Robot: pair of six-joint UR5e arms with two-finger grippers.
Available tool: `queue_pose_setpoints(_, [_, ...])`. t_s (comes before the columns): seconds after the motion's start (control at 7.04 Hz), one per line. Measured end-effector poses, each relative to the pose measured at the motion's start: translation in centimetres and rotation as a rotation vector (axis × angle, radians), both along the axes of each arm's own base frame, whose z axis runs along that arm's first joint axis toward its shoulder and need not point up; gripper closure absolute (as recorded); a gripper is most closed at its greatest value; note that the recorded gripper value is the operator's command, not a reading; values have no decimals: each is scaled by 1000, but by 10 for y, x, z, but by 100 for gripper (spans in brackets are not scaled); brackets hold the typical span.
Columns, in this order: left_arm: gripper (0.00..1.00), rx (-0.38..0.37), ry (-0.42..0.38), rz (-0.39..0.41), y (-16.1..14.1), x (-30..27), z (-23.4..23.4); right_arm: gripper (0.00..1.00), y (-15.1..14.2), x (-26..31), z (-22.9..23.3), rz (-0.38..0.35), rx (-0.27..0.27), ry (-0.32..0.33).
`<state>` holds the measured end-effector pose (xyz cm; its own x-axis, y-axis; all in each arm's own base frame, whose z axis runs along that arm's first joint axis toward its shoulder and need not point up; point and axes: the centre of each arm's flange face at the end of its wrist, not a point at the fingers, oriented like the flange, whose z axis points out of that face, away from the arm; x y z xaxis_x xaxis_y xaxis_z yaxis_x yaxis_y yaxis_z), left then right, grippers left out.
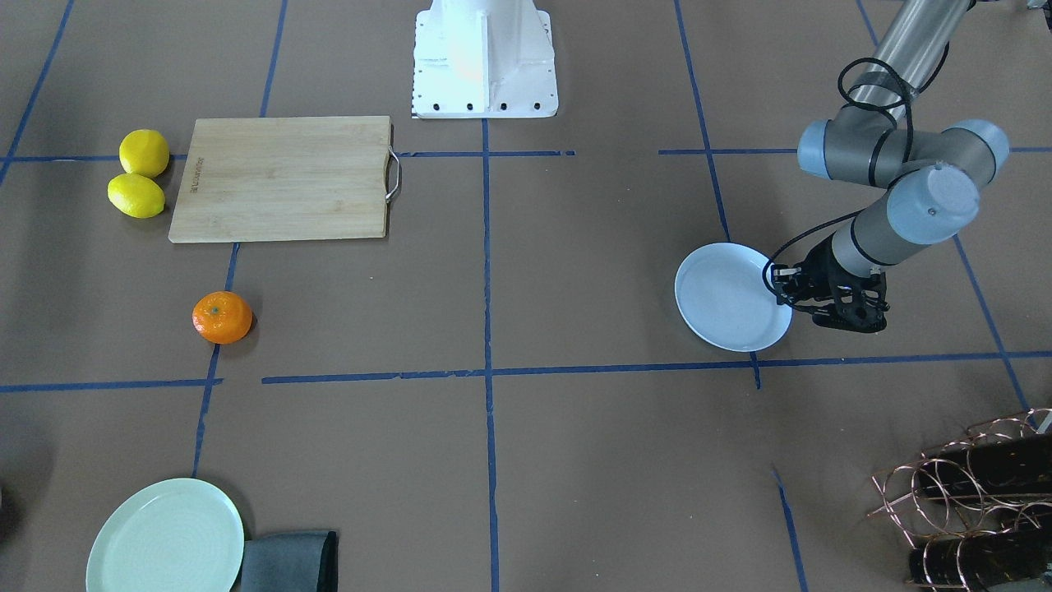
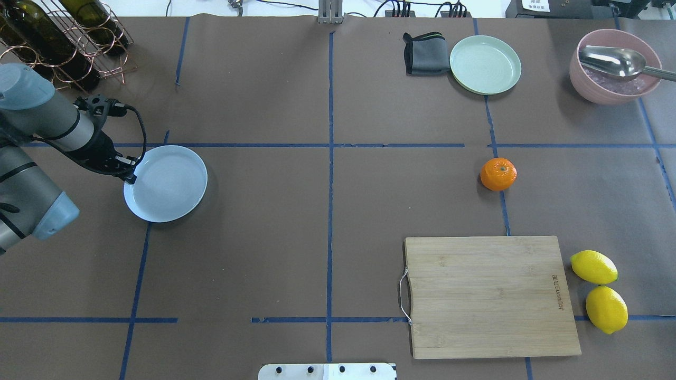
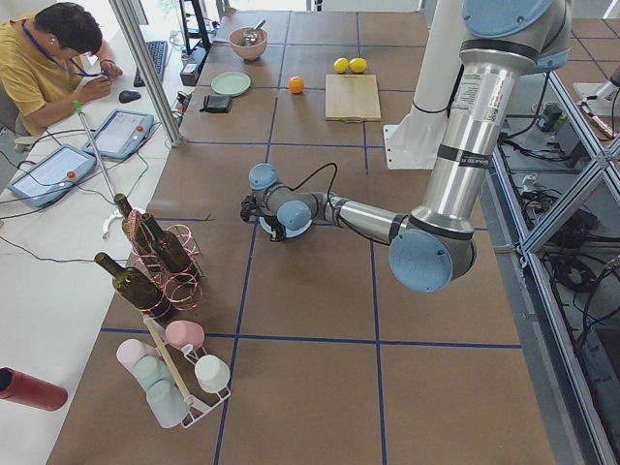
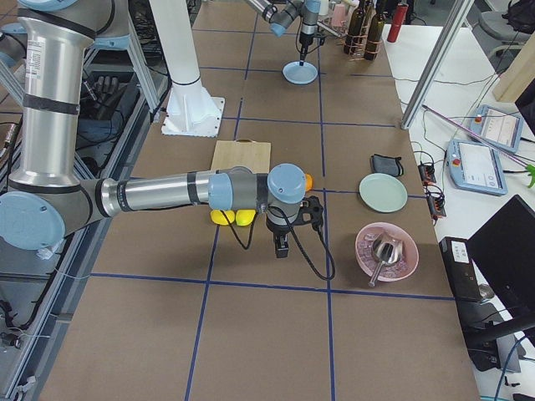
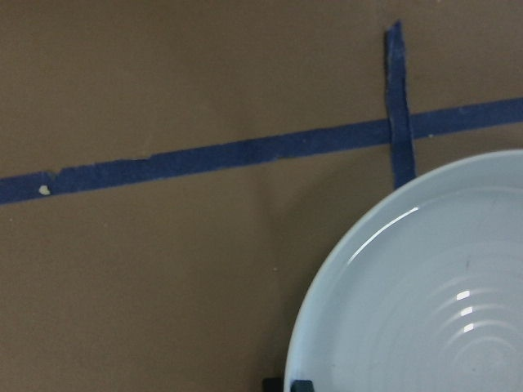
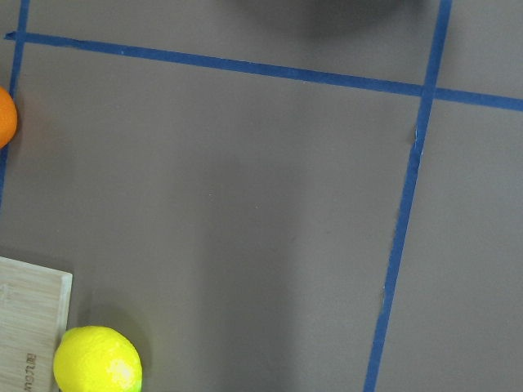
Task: Pick orange to plate
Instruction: 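Lower the left gripper to the rim of the light blue plate, then slide the light blue plate with the left gripper toward the table center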
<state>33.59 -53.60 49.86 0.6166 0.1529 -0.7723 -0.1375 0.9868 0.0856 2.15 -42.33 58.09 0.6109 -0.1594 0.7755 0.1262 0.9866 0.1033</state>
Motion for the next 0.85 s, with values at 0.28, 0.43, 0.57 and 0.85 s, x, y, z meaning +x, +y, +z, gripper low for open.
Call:
queue_pose_setpoints(0.28, [100, -33, 63, -77, -18, 18, -65, 0, 2, -1, -1, 0, -3, -13])
queue_pose_setpoints(0.43, [100, -67, 99, -104, -16, 38, -101, 0, 2, -1, -1, -1, -3, -16])
queue_pose_setpoints(0.57, [100, -114, 134, -114, -5, 71, -138, 0, 2, -1, -1, -1, -3, -17])
queue_pose_setpoints(0.85, [100, -193, 205, -103, 35, 141, -194, 0, 3, -2, -3, -1, -5, -38])
